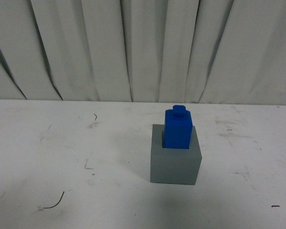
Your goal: Insert blue part into gray base
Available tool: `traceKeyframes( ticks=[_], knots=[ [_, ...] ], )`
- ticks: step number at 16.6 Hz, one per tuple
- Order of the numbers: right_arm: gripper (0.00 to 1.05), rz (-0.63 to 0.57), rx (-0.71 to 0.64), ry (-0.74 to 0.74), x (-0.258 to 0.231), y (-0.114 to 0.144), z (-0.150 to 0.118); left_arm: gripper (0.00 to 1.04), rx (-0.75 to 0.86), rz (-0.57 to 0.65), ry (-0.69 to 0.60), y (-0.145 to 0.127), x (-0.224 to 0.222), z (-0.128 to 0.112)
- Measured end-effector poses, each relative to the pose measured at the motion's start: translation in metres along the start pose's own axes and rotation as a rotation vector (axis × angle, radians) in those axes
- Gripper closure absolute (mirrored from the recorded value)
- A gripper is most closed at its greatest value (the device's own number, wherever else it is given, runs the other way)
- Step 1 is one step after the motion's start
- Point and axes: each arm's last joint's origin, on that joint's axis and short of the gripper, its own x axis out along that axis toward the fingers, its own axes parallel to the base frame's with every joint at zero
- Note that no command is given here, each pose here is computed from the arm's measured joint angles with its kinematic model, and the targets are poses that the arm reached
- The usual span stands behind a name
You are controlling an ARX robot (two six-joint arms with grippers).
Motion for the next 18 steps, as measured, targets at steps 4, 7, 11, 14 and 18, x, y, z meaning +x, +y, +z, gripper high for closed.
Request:
traceKeyframes(
  ticks=[4,7,11,14,18],
  knots=[
    [0.4,0.0,0.0,0.0,0.0,0.0,0.0,0.07,0.0,0.0,0.0,0.0,0.0,0.0],
    [0.04,0.0,0.002,0.0,0.0,0.0,0.0,0.07,0.0,0.0,0.0,0.0,0.0,0.0],
    [0.06,0.0,0.003,0.0,0.0,0.0,0.0,0.07,0.0,0.0,0.0,0.0,0.0,0.0],
    [0.06,0.0,0.003,0.0,0.0,0.0,0.0,0.07,0.0,0.0,0.0,0.0,0.0,0.0],
    [0.06,0.0,0.003,0.0,0.0,0.0,0.0,0.07,0.0,0.0,0.0,0.0,0.0,0.0]
  ],
)
